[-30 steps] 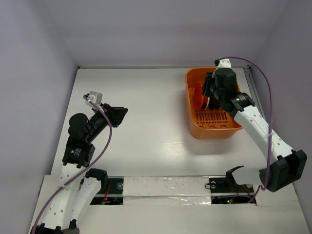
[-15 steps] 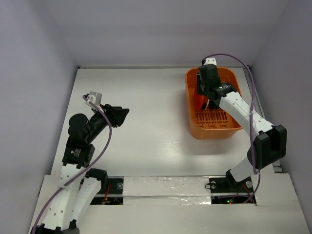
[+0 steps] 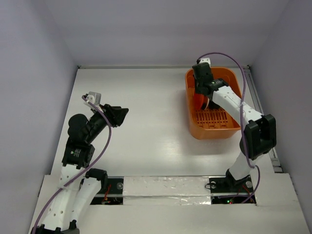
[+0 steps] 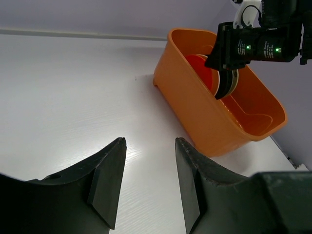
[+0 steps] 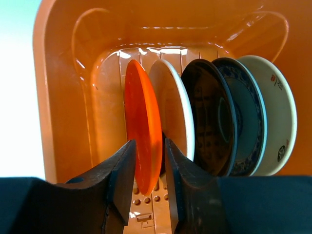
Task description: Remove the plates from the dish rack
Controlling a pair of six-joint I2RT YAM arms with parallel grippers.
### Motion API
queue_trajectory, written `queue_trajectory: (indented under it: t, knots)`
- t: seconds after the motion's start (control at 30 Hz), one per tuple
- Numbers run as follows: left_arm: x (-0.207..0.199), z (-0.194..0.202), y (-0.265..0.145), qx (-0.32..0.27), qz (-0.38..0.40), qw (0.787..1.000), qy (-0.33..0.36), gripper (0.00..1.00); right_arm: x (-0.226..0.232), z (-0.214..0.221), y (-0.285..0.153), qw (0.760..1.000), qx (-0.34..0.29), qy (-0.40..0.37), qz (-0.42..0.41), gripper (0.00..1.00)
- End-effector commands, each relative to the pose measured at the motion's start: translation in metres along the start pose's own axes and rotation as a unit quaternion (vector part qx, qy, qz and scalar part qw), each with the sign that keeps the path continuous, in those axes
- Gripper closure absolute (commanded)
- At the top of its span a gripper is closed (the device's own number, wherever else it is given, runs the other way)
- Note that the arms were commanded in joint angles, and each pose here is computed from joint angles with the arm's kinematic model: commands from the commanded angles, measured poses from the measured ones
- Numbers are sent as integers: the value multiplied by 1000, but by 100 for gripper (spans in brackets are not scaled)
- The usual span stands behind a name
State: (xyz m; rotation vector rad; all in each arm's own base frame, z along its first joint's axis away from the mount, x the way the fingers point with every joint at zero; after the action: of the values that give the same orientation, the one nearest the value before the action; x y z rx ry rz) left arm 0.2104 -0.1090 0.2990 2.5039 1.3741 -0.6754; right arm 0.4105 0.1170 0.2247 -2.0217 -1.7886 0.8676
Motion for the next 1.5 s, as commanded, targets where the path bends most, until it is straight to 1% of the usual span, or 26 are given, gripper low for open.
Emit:
queue_trajectory:
  t: [0.0,0.13,0.4,0.43,0.47,0.63,0.67,0.8,0.9,0.93,0.97,1.03,1.13,1.17,1.3,1.47]
  knots:
    - [-12,-21,-4,-32,13,999,21,58,-4,-17,-3,1000,-17,-2,17,65]
    - [-12,-22,-4,-34,14,999,22,58,-3,-14,2,1000,-11,-7,24,65]
    - [-14,-22,-5,-36,15,999,24,58,-5,-11,5,999,0,-18,33,70]
    - [-14,-22,-5,-35,16,999,24,58,-4,-11,6,999,1,-19,33,71]
    - [-14,-22,-5,-36,15,999,24,58,-4,-12,6,999,1,-19,32,74]
    - [-16,-24,-6,-39,17,999,28,58,-2,-7,10,999,12,-27,34,75]
    - [-17,-23,-6,-38,21,999,28,58,-2,-7,10,999,13,-27,33,77]
    - [-18,-25,-8,-42,21,998,30,58,2,-9,9,999,14,-33,31,78]
    - [-19,-25,-9,-44,21,998,31,58,1,-11,9,999,14,-38,34,85]
    - [-19,-25,-9,-44,21,998,31,58,1,-12,9,999,13,-38,34,85]
    - [-19,-26,-9,-45,21,998,31,58,4,-13,7,999,11,-42,33,88]
    - [-21,-24,-9,-42,28,998,32,58,7,-14,4,998,12,-50,32,91]
    - [-22,-25,-10,-43,28,998,31,58,8,-19,0,998,7,-59,36,92]
    - [-22,-25,-10,-44,27,998,31,58,5,-22,-1,997,4,-60,43,95]
    - [-24,-25,-11,-46,30,998,32,58,3,-26,-6,996,3,-68,55,98]
    - [-21,-22,-11,-40,21,999,28,58,-3,-41,-27,995,-21,-65,70,100]
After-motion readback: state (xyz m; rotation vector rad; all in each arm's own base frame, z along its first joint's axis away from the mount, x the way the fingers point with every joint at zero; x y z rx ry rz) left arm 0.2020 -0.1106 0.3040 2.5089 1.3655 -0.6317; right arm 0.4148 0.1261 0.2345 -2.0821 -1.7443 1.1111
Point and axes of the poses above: each gripper's point midway between its finger pads, its own y axis out along the fingers, its own x axis along the line the jaws close on, z = x × y, the point moved 4 cm from there along -y, back along the fingers, and after that the axes turned 4 degrees about -y, right-handed, at the moved point
